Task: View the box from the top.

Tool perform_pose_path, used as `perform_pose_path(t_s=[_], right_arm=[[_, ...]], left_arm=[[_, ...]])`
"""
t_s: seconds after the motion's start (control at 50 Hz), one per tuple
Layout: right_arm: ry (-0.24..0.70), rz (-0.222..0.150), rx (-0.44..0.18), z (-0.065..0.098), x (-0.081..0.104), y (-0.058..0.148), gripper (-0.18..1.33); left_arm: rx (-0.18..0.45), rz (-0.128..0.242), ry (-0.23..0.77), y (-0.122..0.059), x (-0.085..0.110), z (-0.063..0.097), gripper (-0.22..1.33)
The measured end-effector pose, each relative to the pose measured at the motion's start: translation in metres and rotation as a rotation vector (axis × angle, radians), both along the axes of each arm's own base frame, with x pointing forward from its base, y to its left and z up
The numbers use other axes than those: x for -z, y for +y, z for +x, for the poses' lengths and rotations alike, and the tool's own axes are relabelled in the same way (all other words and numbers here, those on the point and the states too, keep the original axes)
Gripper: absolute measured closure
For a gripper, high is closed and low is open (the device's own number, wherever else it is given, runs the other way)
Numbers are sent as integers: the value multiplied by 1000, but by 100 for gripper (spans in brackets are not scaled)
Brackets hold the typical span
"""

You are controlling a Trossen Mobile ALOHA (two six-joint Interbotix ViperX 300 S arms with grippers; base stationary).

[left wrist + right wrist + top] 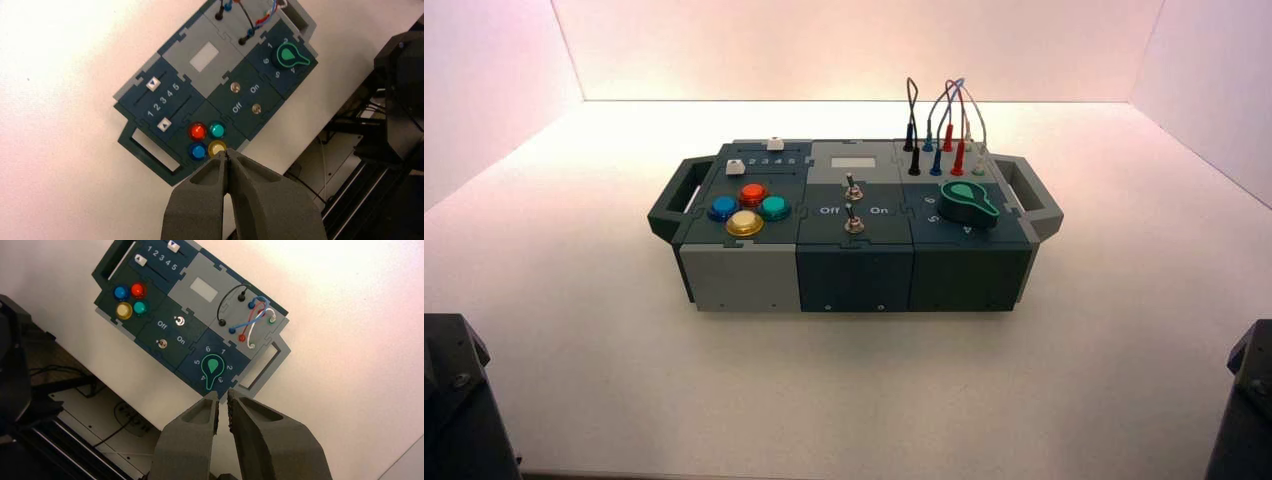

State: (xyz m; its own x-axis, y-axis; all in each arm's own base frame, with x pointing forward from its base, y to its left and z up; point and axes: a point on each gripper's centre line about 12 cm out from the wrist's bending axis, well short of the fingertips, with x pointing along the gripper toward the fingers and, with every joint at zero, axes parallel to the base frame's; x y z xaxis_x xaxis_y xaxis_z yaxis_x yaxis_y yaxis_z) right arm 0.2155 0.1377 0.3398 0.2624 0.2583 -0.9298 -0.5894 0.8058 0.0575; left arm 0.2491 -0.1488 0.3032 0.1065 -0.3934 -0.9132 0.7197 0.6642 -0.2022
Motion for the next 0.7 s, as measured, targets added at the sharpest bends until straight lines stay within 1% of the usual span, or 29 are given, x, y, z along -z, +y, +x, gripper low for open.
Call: perform_pose_path(t_s=[0.1,0.24,0.4,0.7], right_arm=[[2,-2,1,0,4,0,94],[-1,1,1,0,4,0,94],[-1,1,1,0,4,0,94],[6,-5,3,0,7,-1,94]], left_arm=[[0,7,13,1,5,-2,128],[-1,13,18,2,9,-2,128],[-2,22,6,3,10,-1,128],[-2,23,4,3,9,-2,128]])
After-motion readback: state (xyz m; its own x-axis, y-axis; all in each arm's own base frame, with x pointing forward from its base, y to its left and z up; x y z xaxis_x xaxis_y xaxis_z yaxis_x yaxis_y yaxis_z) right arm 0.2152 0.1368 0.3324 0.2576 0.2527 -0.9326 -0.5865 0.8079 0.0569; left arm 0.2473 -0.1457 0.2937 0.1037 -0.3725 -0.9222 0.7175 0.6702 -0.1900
